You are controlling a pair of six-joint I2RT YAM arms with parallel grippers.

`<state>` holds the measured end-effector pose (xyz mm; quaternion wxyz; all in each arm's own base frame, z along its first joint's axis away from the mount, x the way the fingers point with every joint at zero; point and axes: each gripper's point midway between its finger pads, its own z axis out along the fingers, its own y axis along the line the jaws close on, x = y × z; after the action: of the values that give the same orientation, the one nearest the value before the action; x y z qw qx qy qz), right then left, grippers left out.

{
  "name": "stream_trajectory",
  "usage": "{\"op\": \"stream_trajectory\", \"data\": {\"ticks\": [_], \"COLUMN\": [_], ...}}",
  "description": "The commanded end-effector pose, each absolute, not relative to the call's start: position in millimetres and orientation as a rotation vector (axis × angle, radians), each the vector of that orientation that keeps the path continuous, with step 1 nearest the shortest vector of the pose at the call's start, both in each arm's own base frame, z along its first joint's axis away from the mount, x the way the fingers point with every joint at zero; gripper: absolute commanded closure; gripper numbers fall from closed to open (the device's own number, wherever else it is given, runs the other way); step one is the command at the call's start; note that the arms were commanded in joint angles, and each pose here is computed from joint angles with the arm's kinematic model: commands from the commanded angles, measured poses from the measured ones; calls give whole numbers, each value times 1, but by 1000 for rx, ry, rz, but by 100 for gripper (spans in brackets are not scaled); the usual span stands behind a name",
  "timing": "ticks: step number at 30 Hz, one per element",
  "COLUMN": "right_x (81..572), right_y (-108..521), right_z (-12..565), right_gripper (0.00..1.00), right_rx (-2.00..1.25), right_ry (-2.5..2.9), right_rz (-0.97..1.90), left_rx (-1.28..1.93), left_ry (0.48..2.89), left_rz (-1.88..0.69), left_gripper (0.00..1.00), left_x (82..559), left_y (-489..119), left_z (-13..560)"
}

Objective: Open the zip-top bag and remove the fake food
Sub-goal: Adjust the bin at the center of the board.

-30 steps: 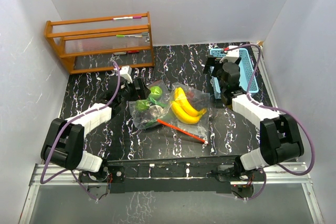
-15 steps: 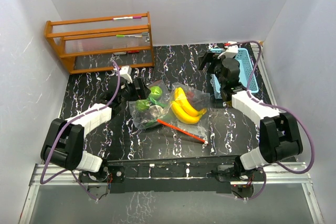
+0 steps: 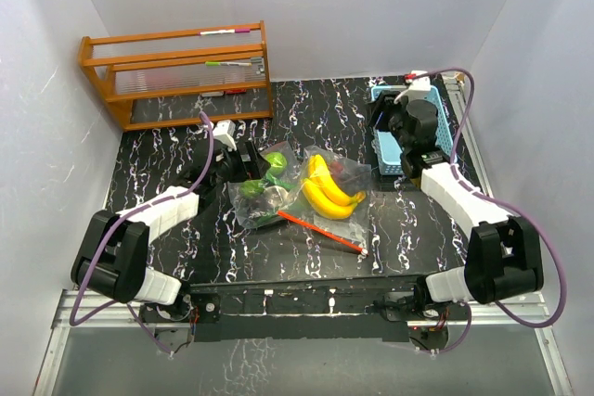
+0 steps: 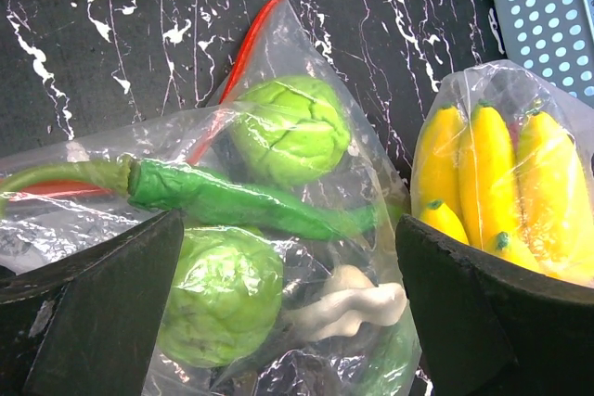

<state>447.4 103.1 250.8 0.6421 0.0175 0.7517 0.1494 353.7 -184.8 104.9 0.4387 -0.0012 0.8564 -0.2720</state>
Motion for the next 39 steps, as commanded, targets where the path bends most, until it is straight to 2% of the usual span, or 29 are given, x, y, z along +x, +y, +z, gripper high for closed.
{"op": "stream_trajectory", "data": {"ticks": [1, 3, 6, 9, 11, 14, 17, 20, 26, 27, 29, 30, 31, 33, 36, 39], "right_x": [432, 435, 442, 438, 429, 431, 437, 445, 450, 450, 448, 447, 446, 446, 449, 457], "right_y": [105, 105, 117, 138, 150, 156, 155, 138, 99, 93, 86, 90, 98, 118, 142, 140], "right_z": [305, 303, 287, 275, 285, 288, 277, 252, 199, 195, 189, 188, 189, 192, 181, 160], "right_gripper": [38, 6, 2, 2, 7, 19, 22, 24, 24, 24, 29, 34, 39, 48, 50, 52], "right_rx": [28, 35, 44, -16, -89, -123, -131, -53, 9, 24, 44, 30, 1, -55, -97, -31], "right_ry": [1493, 1490, 1549, 1569, 1512, 1519, 1582, 1693, 1878, 1892, 1916, 1920, 1921, 1910, 1937, 1989], "right_rz": [392, 395, 482, 748, 912, 953, 918, 763, 262, 200, 136, 143, 166, 206, 263, 254], "left_rx": [19, 27, 25, 34, 36, 35, 18, 0, -192, -214, -248, -249, -259, -281, -288, -285], "left_ry": [2078, 2072, 2072, 2037, 2006, 1972, 1970, 1990, 2009, 2005, 2000, 1993, 1988, 1990, 2013, 1992], "left_rz": [-672, -664, -671, -762, -822, -871, -853, -796, -754, -760, -769, -769, -763, -729, -662, -637], "left_gripper": [3, 3, 3, 2, 2, 2, 3, 3, 3, 5, 17, 24, 26, 27, 27, 25], "left_x": [358, 360, 361, 359, 361, 365, 372, 377, 382, 383, 385, 385, 385, 386, 385, 381], "left_y": [-186, -186, -188, -199, -207, -214, -213, -207, -190, -189, -187, -187, -185, -180, -171, -165], "left_z": [126, 130, 129, 134, 141, 149, 152, 150, 135, 135, 136, 138, 140, 141, 138, 145]}}
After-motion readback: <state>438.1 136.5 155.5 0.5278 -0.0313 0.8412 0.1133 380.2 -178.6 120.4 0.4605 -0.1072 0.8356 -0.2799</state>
